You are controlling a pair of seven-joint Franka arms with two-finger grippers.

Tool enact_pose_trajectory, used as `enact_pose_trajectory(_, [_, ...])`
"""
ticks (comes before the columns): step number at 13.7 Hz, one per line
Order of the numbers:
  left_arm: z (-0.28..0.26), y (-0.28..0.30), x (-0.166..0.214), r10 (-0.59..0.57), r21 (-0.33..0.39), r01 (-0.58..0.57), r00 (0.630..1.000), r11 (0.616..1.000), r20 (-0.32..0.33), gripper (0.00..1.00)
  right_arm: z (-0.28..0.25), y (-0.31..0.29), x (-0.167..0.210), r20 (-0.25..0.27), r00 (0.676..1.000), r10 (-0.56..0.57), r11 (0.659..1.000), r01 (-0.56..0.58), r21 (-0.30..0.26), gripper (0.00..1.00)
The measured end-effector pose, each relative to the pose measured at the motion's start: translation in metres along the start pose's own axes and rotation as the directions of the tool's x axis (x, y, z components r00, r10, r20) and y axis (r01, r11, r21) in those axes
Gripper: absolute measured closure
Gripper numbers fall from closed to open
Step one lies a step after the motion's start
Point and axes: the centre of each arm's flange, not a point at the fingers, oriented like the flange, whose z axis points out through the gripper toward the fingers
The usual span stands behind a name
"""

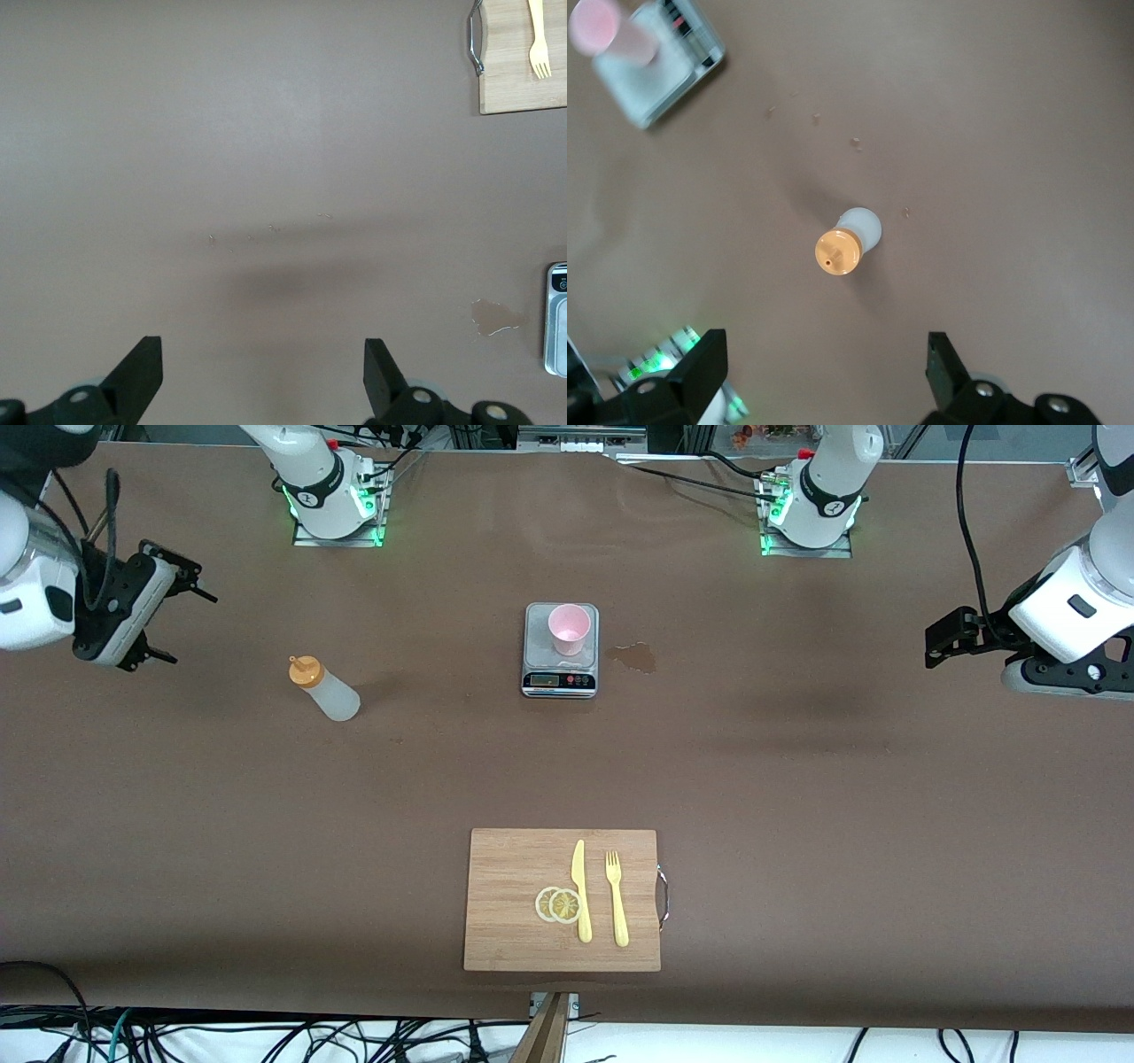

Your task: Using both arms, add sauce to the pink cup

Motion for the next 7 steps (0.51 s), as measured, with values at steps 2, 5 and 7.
enact_pose_trajectory(2, [0.000, 0.000, 0.000, 0.000, 0.000, 0.000, 1.000, 1.000, 0.001, 0.00, -0.011, -0.008, -0.004, -0.013, 0.970, 0.241, 0.970, -0.242, -0.017, 0.00])
enact_pose_trajectory(5, [0.000, -0.002, -0.001, -0.003, 0.000, 0.003, 1.000, 1.000, 0.005, 0.00, -0.013, -0.006, -0.012, 0.020, 0.907, 0.420, 0.904, -0.416, -0.098, 0.00])
enact_pose_trajectory(7, [0.001, -0.005, -0.001, -0.009, 0.000, 0.009, 1.000, 1.000, 0.006, 0.00, -0.016, -0.009, -0.010, 0.023, 0.873, 0.487, 0.864, -0.477, -0.159, 0.00])
